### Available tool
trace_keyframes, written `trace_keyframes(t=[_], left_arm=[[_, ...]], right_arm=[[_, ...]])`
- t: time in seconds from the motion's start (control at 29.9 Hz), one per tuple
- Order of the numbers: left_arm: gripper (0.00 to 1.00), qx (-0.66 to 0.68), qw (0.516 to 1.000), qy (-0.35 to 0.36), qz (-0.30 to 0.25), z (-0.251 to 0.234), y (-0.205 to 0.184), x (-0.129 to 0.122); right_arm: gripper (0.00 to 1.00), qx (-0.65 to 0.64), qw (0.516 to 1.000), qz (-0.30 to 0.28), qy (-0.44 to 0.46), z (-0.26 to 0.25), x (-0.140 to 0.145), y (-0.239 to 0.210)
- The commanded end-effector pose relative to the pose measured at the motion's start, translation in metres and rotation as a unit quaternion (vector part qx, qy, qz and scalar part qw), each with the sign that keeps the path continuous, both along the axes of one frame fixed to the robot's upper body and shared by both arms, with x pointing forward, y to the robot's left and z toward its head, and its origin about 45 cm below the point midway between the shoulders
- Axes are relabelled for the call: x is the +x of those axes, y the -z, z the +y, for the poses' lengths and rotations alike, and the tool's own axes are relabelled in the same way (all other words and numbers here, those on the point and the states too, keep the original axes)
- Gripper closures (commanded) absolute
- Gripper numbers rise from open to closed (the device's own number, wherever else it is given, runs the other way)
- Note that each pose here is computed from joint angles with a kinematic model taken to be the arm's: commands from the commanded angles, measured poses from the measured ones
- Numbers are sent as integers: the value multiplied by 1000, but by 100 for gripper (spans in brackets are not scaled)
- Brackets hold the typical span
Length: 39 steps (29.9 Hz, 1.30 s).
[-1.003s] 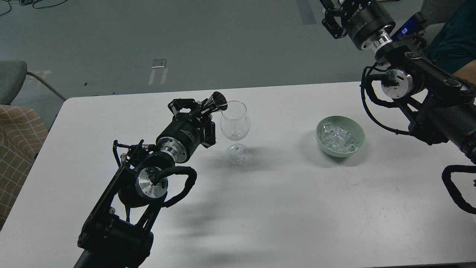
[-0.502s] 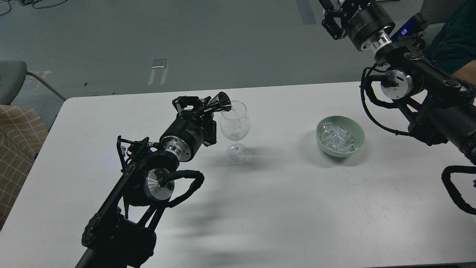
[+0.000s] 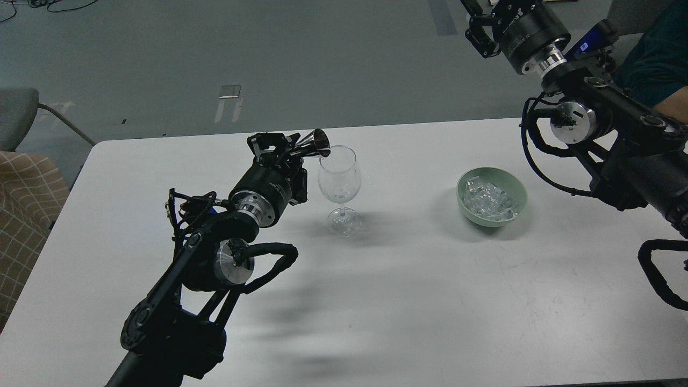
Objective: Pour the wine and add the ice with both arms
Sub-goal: 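Tilt the jigger over the wine glass rim with the left gripper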
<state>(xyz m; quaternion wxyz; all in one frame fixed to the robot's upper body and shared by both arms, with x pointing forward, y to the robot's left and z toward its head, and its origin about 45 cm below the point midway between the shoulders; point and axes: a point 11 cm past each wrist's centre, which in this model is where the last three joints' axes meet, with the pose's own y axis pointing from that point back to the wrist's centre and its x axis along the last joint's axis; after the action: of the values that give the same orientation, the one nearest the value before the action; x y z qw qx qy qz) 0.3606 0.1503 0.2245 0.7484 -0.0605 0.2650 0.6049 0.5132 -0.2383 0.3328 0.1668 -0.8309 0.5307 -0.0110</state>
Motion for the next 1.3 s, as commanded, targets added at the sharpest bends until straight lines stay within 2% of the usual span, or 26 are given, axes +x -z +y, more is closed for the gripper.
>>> trace_keyframes(t=[0.0,1.27], left_arm=[[93,19,1000,-4,-7,2,0,2],[92,125,986,32,-101,-7,-24,11]], right_arm=[[0,0,1000,0,1,0,0,0],[0,1,1000,2,2,0,0,2]])
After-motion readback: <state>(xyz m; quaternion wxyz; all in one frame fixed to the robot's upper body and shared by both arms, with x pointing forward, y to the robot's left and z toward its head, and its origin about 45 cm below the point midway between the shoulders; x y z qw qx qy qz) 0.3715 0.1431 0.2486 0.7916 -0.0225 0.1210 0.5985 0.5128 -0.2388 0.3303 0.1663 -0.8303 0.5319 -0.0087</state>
